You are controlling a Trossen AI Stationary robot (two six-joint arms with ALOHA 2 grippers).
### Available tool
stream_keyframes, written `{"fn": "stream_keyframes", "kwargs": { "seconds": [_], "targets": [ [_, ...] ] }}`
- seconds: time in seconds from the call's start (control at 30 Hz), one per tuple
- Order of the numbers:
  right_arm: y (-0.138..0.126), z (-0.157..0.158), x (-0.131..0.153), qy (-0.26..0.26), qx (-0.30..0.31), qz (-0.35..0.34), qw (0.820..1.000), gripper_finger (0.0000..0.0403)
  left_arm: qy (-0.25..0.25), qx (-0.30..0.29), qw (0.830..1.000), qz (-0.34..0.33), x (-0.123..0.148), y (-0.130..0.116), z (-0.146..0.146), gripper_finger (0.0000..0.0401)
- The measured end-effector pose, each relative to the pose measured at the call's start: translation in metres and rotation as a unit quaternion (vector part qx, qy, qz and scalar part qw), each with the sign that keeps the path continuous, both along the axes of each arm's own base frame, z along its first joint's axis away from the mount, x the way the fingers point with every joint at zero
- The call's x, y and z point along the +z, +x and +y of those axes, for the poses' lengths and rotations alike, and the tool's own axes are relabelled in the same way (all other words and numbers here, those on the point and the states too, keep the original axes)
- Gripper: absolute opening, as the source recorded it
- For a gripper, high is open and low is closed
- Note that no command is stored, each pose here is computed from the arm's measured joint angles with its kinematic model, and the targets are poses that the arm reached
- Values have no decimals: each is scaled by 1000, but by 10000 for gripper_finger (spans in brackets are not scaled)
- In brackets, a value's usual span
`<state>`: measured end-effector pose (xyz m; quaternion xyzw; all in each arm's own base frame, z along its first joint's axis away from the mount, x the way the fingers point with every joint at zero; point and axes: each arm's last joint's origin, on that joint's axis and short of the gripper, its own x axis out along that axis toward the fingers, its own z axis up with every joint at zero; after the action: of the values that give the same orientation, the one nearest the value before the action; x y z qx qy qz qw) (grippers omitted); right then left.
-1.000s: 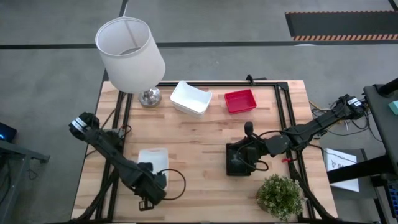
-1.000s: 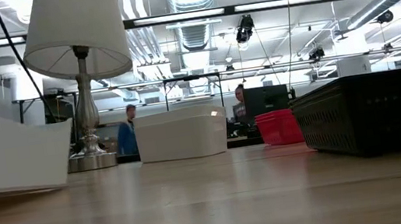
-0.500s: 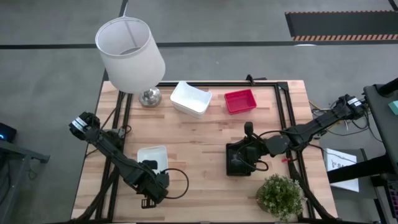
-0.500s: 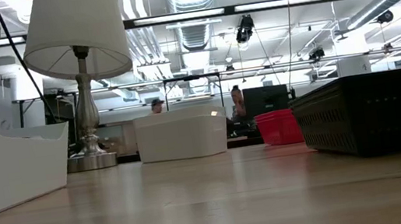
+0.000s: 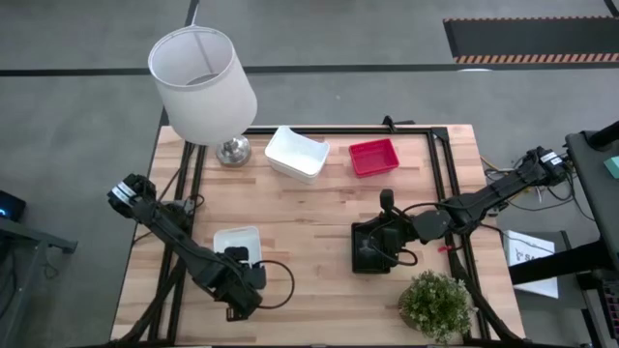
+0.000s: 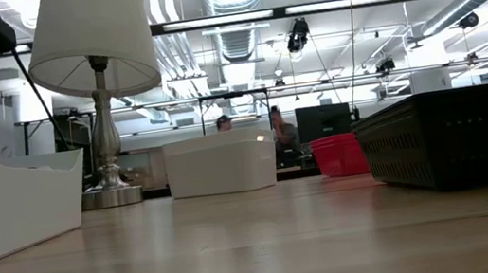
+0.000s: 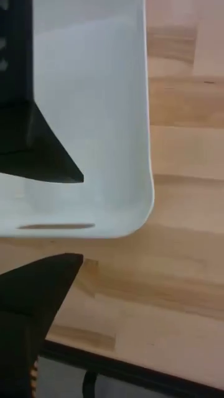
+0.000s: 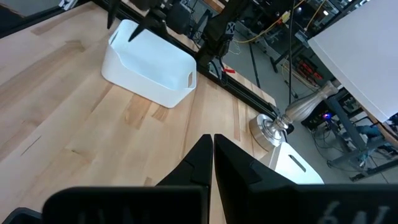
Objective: Stack baskets by color
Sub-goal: Stack the bottom white bin on top of the top white bin
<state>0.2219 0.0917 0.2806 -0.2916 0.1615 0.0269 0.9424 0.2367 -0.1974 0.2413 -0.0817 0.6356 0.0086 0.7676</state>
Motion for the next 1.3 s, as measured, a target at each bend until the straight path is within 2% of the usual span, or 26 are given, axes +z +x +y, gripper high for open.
{"fn": "stream_keyframes", "kwargs": {
  "seconds": [0.2,0.33,0.47,0.63,0.73,0.93,1.13,1.3],
  "targets": [
    [0,0,0,2,-1,1,1000,9,-19,0,1000,-23,-12,3,-2,184],
    [0,0,0,3,-1,2,1000,9,-19,4,1000,-22,-15,2,-2,166],
    [0,0,-1,2,-1,3,1000,9,-17,5,1000,-22,-19,2,-1,118],
    [-1,0,-3,-1,-2,12,1000,9,-21,17,999,-24,-26,2,1,23],
    [-1,-1,-3,-4,-8,13,1000,9,-19,45,998,-28,-26,6,5,7],
    [-12,-7,-1,7,-24,33,999,9,-14,87,993,-75,-7,22,12,1],
    [-29,-15,4,44,-44,44,997,9,-14,126,985,-120,27,43,25,0],
    [-40,-20,0,49,-41,38,997,9,-13,157,971,-179,58,63,44,0]
  ]
}}
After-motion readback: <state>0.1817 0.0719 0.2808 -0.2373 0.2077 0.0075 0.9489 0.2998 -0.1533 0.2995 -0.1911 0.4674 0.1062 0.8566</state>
